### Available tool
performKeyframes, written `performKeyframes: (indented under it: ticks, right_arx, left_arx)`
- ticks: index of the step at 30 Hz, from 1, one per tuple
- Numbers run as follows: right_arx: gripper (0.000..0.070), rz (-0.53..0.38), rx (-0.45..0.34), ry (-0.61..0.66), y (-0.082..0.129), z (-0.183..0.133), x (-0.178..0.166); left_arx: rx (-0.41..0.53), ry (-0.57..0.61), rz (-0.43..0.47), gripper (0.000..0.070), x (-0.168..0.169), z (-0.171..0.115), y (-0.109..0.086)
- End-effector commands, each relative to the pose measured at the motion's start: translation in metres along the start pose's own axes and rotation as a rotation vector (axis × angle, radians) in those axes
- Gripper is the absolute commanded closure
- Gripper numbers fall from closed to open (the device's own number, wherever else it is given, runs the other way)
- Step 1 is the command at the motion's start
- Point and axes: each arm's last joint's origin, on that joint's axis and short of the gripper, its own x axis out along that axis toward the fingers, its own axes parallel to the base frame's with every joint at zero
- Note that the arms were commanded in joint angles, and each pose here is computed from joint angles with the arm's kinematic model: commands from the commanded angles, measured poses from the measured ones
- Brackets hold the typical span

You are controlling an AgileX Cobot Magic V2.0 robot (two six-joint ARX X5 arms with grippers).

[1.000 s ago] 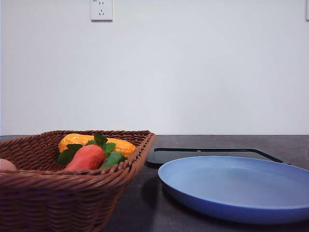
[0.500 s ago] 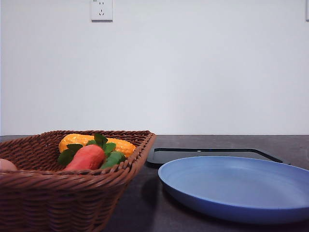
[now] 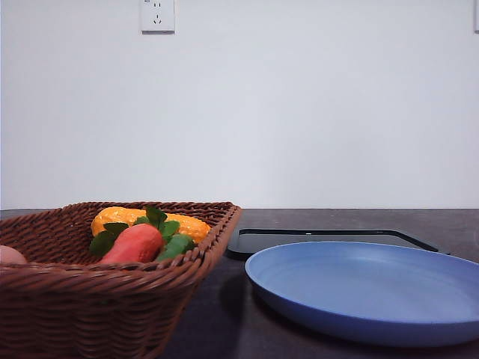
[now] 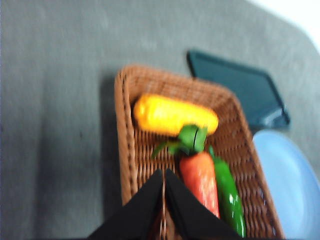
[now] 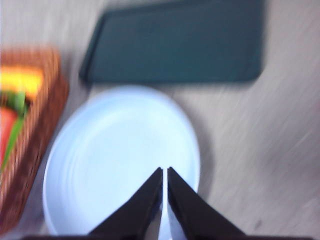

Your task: Transfer egg from basket to plate and serve

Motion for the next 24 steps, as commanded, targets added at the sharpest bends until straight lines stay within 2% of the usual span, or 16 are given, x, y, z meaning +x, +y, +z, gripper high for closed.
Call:
performKeyframes:
  ticks: [1, 2, 4, 6, 9, 11, 17, 24]
  right_arx:
    - [0.0691, 0.014, -0.015, 0.027, -0.001, 0.004, 0.004]
    - [0.0674, 0.016, -0.009, 0.048, -0.002, 0.004, 0.008]
    - [0.0577, 0.012, 0.010, 0.086, -0.005, 0.004, 0.015]
    - [0.0503, 0.004, 0.028, 0.122, -0.008, 0.004, 0.021]
    - [0.0487, -0.008, 0.056, 0.180, -0.014, 0.004, 0.032]
    - [0.0487, -0.014, 0.072, 0.212, -0.017, 0.003, 0.039]
    - [0.0488, -0.019, 0.113, 0.290, -0.027, 0.003, 0.062]
    - [0.0488, 0.046, 0.156, 0.327, -0.036, 0.004, 0.087]
  left_arx:
    - [0.041, 0.024, -0.010, 0.0700, 0.002, 0.006, -0.001]
    - [0.034, 0.037, -0.015, 0.0700, 0.004, 0.008, -0.001]
    - [0.026, 0.055, -0.040, 0.0677, 0.007, 0.011, -0.001]
    - [0.023, 0.063, -0.056, 0.0608, 0.008, 0.012, -0.001]
    - [0.018, 0.064, -0.063, 0.0437, 0.009, 0.013, -0.001]
    - [0.014, 0.064, -0.063, 0.0384, 0.009, 0.013, -0.001]
    - [0.021, 0.071, -0.071, 0.0381, 0.009, 0.012, -0.003]
    - [0.032, 0.079, -0.083, 0.0382, 0.011, 0.011, -0.006]
